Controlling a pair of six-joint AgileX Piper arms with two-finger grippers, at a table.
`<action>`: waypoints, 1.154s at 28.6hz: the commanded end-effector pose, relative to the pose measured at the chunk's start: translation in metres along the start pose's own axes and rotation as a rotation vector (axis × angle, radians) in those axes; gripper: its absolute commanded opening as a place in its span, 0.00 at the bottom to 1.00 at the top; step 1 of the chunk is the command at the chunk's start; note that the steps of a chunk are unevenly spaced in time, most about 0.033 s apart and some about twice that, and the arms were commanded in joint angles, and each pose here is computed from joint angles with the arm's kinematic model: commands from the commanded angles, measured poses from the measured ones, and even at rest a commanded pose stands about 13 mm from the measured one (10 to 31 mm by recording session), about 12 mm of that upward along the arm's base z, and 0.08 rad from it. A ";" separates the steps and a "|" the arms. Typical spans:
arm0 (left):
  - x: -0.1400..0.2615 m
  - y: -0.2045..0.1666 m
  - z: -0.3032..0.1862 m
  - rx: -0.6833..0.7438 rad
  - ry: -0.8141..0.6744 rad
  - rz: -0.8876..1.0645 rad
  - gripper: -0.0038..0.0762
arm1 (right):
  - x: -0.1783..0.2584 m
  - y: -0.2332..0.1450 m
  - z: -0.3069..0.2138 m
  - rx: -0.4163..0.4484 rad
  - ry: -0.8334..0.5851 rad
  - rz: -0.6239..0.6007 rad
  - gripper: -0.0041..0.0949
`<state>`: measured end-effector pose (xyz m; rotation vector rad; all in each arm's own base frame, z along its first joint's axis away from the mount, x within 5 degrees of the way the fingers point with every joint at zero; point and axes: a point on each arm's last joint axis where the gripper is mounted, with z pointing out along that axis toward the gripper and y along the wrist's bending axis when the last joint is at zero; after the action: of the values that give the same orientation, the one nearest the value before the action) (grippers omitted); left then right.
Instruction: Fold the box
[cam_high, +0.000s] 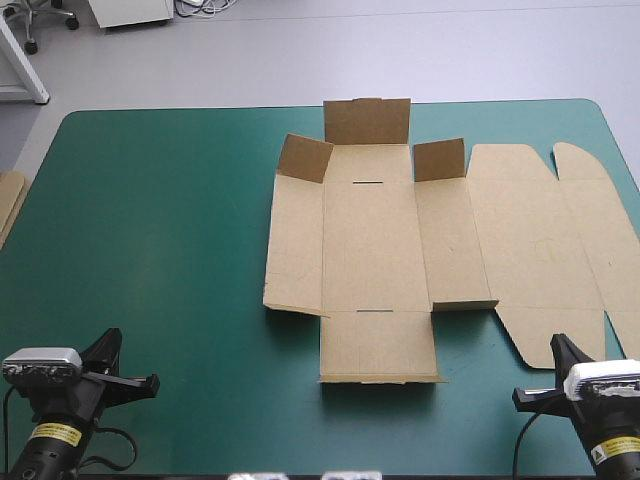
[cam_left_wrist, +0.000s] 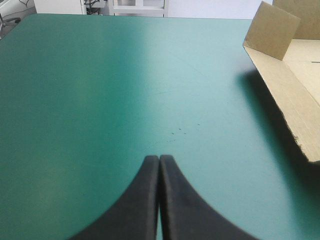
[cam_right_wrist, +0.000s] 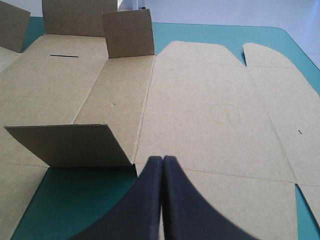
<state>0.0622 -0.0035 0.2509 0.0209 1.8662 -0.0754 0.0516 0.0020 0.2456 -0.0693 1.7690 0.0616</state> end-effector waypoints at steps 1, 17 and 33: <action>-0.017 -0.002 -0.002 0.014 -0.092 -0.005 0.04 | -0.015 0.001 -0.001 -0.010 -0.090 -0.014 0.02; -0.017 -0.002 -0.002 0.020 -0.092 -0.017 0.10 | -0.016 0.001 -0.001 -0.011 -0.096 -0.014 0.02; -0.085 -0.023 0.026 0.176 0.301 -0.085 0.56 | -0.016 0.001 -0.001 -0.013 -0.098 -0.012 0.02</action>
<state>0.0885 -0.0204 0.2987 0.0318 2.1223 -0.2789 0.0517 0.0021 0.2462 -0.0698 1.7619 0.0627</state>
